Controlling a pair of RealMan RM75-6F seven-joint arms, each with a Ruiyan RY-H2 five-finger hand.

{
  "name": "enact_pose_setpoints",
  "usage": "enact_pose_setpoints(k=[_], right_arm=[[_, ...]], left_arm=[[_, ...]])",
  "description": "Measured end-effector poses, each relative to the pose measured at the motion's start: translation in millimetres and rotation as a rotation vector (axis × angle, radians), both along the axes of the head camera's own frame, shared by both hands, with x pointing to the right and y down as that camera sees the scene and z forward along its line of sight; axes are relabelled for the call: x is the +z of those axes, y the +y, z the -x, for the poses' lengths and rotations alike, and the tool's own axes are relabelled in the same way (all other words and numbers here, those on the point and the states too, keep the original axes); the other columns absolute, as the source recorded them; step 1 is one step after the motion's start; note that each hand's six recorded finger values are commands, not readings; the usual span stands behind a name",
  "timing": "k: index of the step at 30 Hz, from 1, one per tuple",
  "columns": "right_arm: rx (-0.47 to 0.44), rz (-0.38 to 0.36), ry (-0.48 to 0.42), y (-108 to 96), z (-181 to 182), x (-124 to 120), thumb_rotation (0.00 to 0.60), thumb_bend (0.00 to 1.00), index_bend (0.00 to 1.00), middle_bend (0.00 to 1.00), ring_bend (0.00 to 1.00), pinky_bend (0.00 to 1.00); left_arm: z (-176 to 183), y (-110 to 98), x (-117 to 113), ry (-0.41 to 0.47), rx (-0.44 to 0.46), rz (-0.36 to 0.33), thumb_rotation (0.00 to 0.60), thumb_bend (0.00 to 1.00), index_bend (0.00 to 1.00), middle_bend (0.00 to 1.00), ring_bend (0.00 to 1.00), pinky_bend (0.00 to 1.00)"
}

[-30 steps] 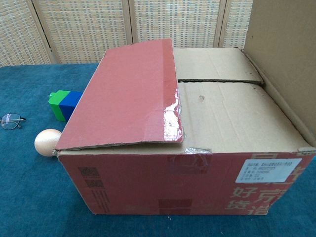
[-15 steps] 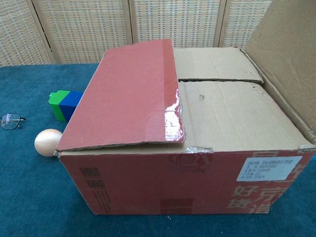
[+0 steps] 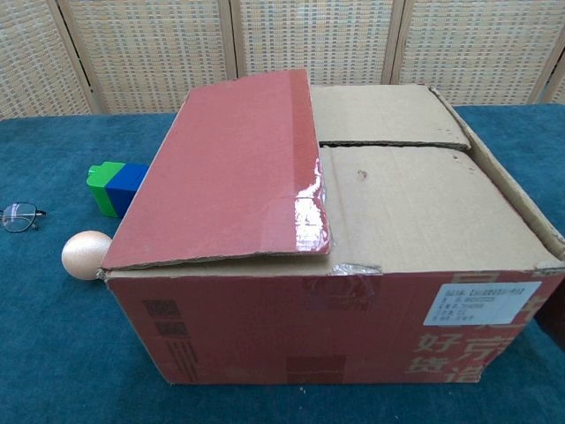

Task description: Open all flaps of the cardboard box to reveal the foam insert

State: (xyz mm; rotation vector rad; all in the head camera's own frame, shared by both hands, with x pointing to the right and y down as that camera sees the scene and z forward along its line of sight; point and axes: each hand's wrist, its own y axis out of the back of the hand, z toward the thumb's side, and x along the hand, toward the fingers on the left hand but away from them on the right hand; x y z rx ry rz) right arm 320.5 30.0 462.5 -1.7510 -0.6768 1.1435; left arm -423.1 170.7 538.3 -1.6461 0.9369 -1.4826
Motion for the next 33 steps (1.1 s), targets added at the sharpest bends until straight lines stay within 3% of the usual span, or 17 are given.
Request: enact_pose_setpoints(k=[6,14,23,26,27,31,33], right_arm=[[0.03,-0.013,-0.014,5,-8,-1,0.6,0.54,0.37,0.3,0.05,0.04],[0.087,-0.027,-0.005,21,-21,8,0.6,0.54,0.24,0.18,0.0,0.04],[0.136,-0.053,0.017,48,-29,23,0.6,0.53,0.14,0.08,0.0,0.04],[0.158,-0.064,0.026,57,-32,29,0.6,0.53,0.13,0.07,0.0,0.04],[0.168,-0.068,0.028,61,-34,31,0.6,0.53,0.13,0.07,0.0,0.04],[0.209,-0.072,0.028,75,-40,38,0.6,0.53,0.12,0.07,0.0,0.04],[0.228,-0.076,0.033,82,-44,41,0.6,0.53,0.12,0.07,0.0,0.04]], left_arm=[[-18,-10,-6,0.048,0.095,0.004,0.557,0.35,0.13,0.0,0.0,0.0],[-58,-32,-17,0.151,0.326,0.03,0.557,0.61,0.13,0.0,0.0,0.0],[-116,-60,-25,0.263,0.595,0.086,0.56,0.78,0.13,0.0,0.0,0.0],[-131,-66,-25,0.275,0.657,0.102,0.589,0.82,0.13,0.0,0.0,0.0],[-135,-67,-25,0.277,0.671,0.107,0.578,0.84,0.13,0.0,0.0,0.0],[-154,-73,-23,0.29,0.727,0.136,0.32,0.93,0.14,0.0,0.0,0.0],[-166,-75,-22,0.297,0.758,0.156,0.29,0.96,0.15,0.0,0.0,0.0]])
